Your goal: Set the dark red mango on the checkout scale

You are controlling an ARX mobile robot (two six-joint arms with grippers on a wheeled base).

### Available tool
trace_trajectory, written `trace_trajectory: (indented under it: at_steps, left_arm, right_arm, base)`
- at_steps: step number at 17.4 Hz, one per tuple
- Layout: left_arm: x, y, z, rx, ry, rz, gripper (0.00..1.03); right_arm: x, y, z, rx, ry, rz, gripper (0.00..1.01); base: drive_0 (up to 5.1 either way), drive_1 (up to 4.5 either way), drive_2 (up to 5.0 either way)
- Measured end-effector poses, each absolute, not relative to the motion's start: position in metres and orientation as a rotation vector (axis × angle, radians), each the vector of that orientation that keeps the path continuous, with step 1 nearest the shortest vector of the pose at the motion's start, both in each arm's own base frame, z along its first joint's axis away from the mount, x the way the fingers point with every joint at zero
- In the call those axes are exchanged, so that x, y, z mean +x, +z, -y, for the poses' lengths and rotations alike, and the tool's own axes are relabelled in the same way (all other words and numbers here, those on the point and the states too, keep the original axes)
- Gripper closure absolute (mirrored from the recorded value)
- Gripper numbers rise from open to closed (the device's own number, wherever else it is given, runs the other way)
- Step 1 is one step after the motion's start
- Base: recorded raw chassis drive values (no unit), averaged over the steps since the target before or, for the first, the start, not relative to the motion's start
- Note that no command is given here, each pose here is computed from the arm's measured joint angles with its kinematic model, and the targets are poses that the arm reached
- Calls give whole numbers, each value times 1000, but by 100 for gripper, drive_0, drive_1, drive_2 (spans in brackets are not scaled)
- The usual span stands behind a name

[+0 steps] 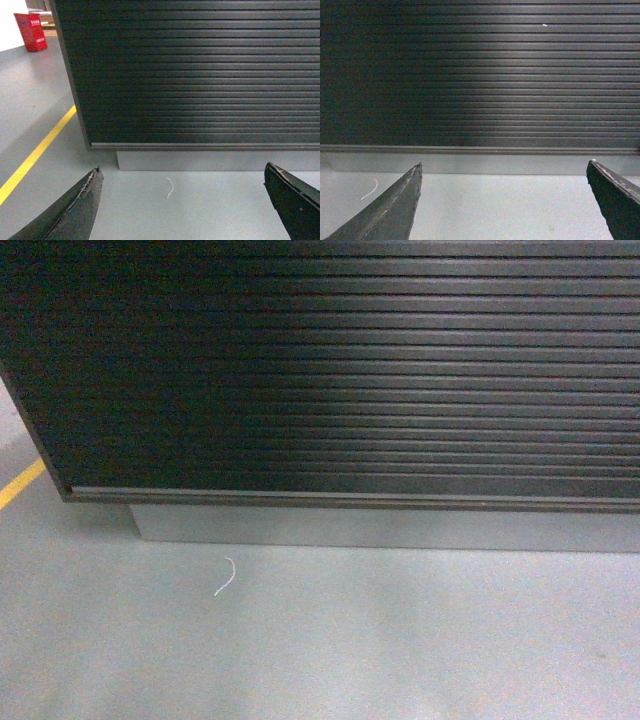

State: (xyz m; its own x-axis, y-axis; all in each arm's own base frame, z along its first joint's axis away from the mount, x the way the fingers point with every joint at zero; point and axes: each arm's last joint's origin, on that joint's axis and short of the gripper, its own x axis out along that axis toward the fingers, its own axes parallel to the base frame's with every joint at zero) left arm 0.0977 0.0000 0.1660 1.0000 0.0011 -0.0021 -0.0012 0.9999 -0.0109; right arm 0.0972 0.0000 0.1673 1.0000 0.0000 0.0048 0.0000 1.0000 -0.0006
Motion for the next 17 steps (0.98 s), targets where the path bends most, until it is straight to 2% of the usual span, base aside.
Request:
trace_trajectory:
  at_steps: [17]
  left_arm:
    - [98, 166, 0, -11, 1, -3, 5]
  right_arm:
    - [97, 167, 0, -1, 0, 4, 3]
  base:
    - [-5, 392, -401]
